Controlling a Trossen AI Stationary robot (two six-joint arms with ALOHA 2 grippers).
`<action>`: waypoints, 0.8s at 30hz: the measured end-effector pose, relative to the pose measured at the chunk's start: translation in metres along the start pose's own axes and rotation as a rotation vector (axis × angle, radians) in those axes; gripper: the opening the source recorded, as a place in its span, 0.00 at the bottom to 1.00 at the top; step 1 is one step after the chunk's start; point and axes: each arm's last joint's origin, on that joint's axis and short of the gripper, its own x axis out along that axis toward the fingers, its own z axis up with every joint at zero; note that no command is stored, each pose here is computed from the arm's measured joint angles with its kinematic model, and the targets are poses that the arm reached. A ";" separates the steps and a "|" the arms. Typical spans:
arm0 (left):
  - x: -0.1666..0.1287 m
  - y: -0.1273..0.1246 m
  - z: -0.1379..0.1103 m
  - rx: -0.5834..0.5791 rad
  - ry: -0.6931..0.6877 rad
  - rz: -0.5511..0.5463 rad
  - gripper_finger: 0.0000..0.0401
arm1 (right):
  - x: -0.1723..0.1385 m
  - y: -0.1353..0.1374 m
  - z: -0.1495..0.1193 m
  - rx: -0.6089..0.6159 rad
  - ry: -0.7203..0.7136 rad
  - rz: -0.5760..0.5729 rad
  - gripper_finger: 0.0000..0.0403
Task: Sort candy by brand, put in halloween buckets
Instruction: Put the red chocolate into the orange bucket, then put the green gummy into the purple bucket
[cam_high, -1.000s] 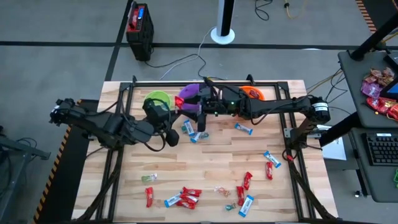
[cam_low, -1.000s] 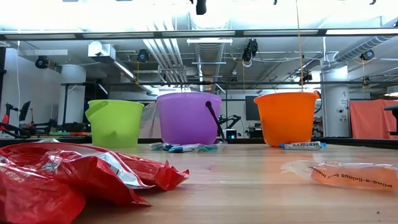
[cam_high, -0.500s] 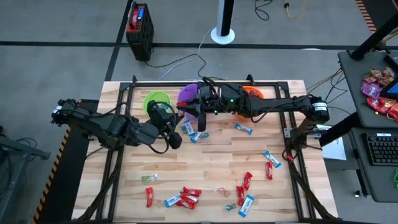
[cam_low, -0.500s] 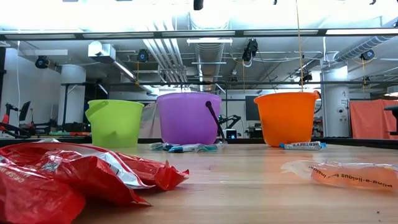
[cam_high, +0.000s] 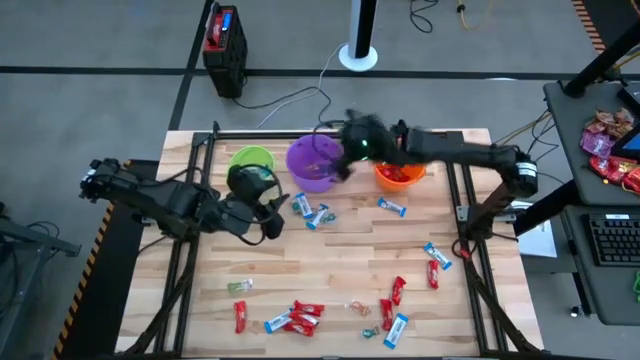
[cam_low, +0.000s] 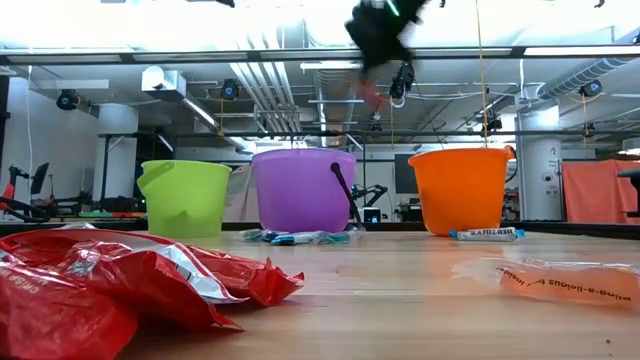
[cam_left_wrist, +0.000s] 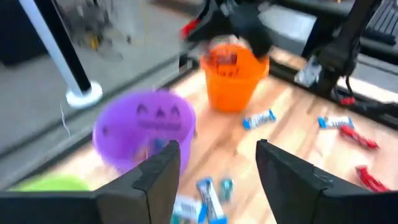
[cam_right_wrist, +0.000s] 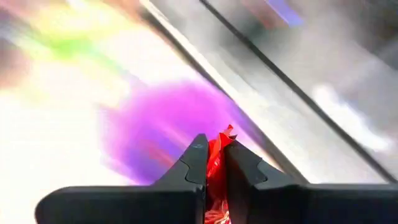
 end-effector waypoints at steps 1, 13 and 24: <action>-0.002 0.004 -0.002 -0.018 0.032 -0.002 0.48 | 0.004 -0.017 -0.012 0.011 0.143 -0.128 0.05; -0.006 0.022 -0.015 -0.007 0.219 0.039 0.44 | 0.031 -0.089 -0.061 0.252 0.608 -0.150 0.20; -0.010 0.021 -0.050 0.023 0.746 -0.135 0.40 | 0.015 -0.086 -0.055 0.287 0.538 -0.112 0.45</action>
